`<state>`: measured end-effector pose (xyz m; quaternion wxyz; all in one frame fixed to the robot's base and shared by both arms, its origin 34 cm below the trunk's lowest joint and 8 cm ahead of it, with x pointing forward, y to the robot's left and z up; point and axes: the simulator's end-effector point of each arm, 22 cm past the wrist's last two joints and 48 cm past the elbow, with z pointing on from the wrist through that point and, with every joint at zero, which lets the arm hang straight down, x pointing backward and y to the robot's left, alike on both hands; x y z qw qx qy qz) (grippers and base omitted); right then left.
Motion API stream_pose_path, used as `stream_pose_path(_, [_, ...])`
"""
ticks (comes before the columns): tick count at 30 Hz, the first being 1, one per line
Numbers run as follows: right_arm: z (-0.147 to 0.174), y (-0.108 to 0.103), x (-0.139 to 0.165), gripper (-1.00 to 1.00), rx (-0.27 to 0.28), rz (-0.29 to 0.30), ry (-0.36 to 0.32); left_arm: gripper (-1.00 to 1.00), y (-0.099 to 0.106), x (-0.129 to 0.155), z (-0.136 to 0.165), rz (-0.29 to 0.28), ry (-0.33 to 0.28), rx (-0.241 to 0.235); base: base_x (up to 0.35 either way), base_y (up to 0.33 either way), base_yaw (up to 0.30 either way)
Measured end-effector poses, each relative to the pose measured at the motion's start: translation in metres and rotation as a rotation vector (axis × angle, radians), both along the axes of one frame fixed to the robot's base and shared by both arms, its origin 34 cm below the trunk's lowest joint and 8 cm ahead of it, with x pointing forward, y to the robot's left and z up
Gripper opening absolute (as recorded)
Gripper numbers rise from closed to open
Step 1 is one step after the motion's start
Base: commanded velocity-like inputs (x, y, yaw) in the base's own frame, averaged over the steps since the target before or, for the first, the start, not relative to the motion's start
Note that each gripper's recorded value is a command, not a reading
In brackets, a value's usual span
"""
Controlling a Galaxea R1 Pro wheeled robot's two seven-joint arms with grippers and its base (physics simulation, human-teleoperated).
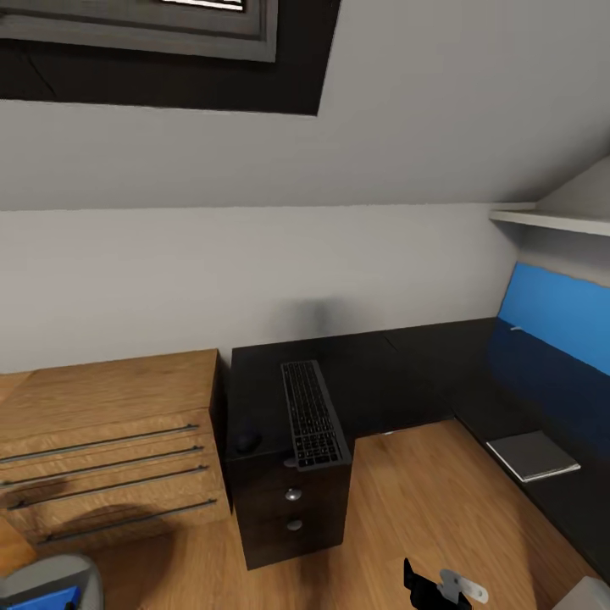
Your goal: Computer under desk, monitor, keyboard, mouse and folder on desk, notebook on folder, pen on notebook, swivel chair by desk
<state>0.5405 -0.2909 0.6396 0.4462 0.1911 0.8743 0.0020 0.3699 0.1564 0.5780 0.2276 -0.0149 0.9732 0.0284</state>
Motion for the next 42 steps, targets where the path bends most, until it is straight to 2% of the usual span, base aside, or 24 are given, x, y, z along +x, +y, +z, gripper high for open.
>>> stream_pose_path(6, [0.003,0.000,0.000,1.00,0.001,0.000,0.000,1.00,0.002,0.018,0.012,0.026,-0.093,-0.008,0.000,0.000,0.239])
stream_pose_path(12, [0.002,0.002,-0.001,1.00,0.002,0.002,0.003,1.00,0.005,0.027,0.018,0.043,-0.147,-0.012,0.000,0.000,0.262])
stream_pose_path(22, [-0.001,0.002,-0.003,1.00,0.003,0.003,0.011,1.00,0.009,0.026,0.017,0.055,-0.155,-0.007,0.001,-0.006,0.212])
stream_pose_path(29, [-0.003,0.002,-0.004,1.00,0.002,0.006,0.015,1.00,0.013,0.022,0.014,0.058,-0.144,0.003,0.120,-0.194,0.104])
stream_pose_path(33, [-0.003,0.003,-0.004,1.00,0.000,0.012,0.015,1.00,0.024,0.011,0.007,0.053,-0.122,0.026,0.117,-0.181,0.013])
stream_pose_path(38, [-0.003,0.003,-0.004,1.00,-0.005,0.024,0.016,1.00,0.050,0.016,0.010,0.071,-0.182,0.058,0.024,-0.038,0.002])
stream_pose_path(42, [-0.003,0.004,-0.004,1.00,-0.006,0.026,0.016,1.00,0.073,0.016,0.009,0.074,-0.196,0.086,0.003,-0.005,0.000])
